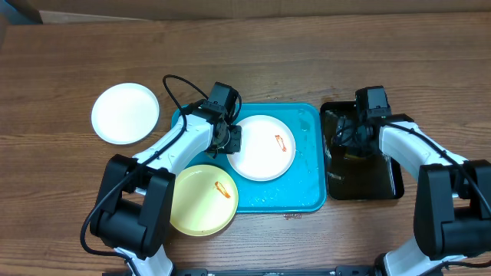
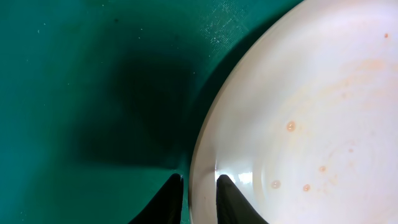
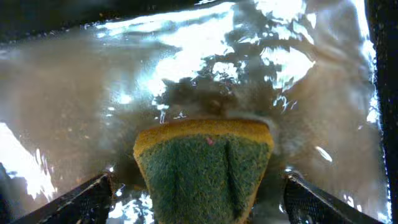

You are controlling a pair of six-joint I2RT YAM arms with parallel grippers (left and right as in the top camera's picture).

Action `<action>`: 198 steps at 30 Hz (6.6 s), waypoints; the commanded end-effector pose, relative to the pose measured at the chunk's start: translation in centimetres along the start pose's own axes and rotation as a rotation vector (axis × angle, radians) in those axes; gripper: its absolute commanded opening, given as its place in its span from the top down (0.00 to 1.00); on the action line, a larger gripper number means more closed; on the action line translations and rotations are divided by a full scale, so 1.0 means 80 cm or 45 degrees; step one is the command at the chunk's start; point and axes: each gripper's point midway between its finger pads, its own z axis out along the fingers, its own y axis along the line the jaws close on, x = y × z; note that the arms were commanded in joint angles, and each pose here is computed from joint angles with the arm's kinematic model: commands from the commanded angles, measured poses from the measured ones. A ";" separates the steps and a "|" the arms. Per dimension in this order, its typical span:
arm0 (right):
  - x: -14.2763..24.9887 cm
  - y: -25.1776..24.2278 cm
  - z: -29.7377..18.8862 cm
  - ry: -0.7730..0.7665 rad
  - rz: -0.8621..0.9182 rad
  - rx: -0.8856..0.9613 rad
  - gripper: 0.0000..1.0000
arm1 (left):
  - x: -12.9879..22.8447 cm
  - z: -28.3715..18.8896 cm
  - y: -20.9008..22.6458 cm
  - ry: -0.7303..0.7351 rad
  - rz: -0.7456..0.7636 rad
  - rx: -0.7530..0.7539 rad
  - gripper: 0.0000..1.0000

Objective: Clean dirty plates on tray and stack at the side
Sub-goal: 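Grasp the green sponge in the black water tray with the right gripper, then carry the sponge with the right gripper over the held white plate, then scrub the white plate surface with the sponge in the right gripper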

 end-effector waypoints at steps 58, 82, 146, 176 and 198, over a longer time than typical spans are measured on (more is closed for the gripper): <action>0.012 -0.007 -0.013 0.109 -0.004 0.041 0.49 | -0.002 0.005 -0.002 -0.002 -0.002 -0.015 0.78; 0.019 -0.009 -0.014 0.135 -0.007 0.048 0.81 | -0.002 0.005 -0.002 -0.003 -0.001 -0.014 0.76; -0.011 0.014 -0.091 0.045 -0.241 0.126 0.96 | 0.014 0.004 0.000 0.066 -0.270 -0.020 0.96; -0.001 0.226 -0.120 -0.186 -0.769 -0.103 0.96 | 0.016 0.004 -0.008 0.081 -0.280 0.025 0.96; 0.015 0.238 -0.033 -0.124 -0.827 0.025 0.96 | 0.017 0.004 -0.007 0.086 -0.280 0.023 0.96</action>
